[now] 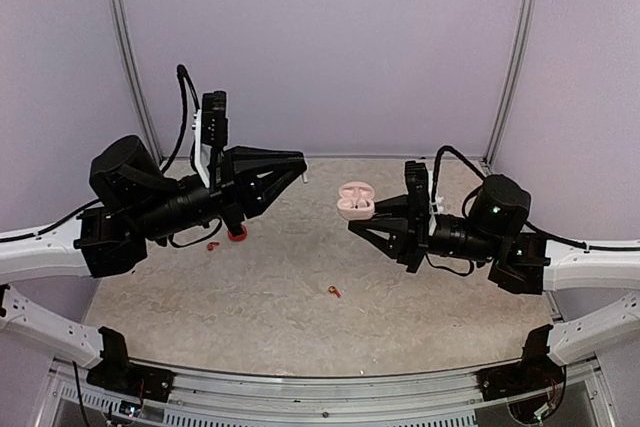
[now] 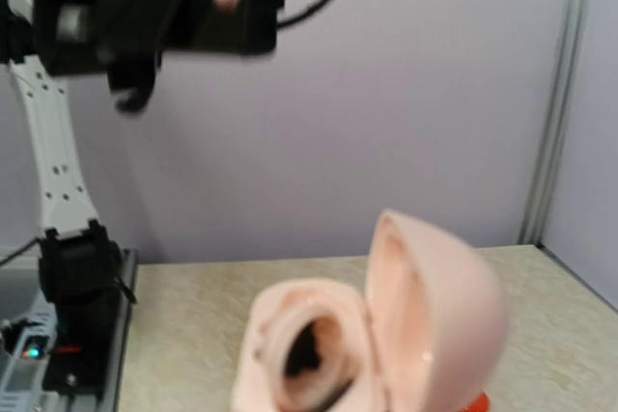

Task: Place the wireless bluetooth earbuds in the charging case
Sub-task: Insert the left earbud into the left side groove of the charging case.

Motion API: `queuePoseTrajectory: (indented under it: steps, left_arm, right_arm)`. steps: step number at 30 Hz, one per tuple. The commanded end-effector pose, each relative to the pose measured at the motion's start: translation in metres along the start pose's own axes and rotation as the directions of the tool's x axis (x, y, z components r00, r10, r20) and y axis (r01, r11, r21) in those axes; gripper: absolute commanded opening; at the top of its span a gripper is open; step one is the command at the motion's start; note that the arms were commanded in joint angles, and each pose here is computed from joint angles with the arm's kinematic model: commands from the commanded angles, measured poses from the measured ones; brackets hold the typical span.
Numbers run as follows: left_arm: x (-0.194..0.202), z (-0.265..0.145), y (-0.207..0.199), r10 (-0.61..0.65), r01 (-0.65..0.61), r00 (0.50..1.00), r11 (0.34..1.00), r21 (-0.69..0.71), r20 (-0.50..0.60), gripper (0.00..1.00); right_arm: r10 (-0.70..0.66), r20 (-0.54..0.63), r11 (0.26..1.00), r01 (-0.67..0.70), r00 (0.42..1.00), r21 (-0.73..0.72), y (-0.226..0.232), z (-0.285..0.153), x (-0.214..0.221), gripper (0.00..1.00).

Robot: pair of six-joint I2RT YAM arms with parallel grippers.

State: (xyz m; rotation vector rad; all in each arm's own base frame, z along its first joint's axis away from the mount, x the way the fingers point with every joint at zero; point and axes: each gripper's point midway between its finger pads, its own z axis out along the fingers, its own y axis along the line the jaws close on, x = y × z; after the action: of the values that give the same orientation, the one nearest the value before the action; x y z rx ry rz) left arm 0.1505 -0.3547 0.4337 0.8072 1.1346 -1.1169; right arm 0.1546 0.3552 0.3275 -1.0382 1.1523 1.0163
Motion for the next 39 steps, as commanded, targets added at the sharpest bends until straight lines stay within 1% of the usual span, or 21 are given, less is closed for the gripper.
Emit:
queuePoseTrajectory:
  steps: [1, 5, 10, 28, 39]
  left_arm:
    - [0.000, 0.015, -0.019, 0.095, -0.095, 0.995, 0.995, 0.040, 0.019, 0.06]
    - [0.015, 0.024, -0.026, 0.141, -0.140, 0.990, 0.989, 0.055, -0.012, 0.06]
    - [0.025, 0.030, -0.031, 0.175, -0.173, 0.984, 0.982, 0.074, -0.027, 0.06]
    - [0.051, 0.043, -0.036, 0.193, -0.184, 0.978, 0.977, 0.107, -0.083, 0.06]
    - [0.053, 0.044, -0.032, 0.201, -0.194, 0.976, 0.977, 0.086, -0.087, 0.06]
  right_arm:
    - [0.047, 0.067, 0.998, -0.045, 0.997, -0.044, 0.002, 0.005, -0.025, 0.00]
    - [0.077, 0.077, 0.994, -0.070, 0.994, -0.084, 0.008, 0.006, -0.029, 0.00]
    - [0.088, 0.068, 0.990, -0.080, 0.994, -0.114, 0.014, 0.008, -0.026, 0.00]
    - [0.088, 0.082, 0.987, -0.076, 0.993, -0.140, 0.019, 0.006, -0.029, 0.00]
    - [0.082, 0.083, 0.985, -0.068, 0.993, -0.159, 0.023, 0.005, -0.028, 0.00]
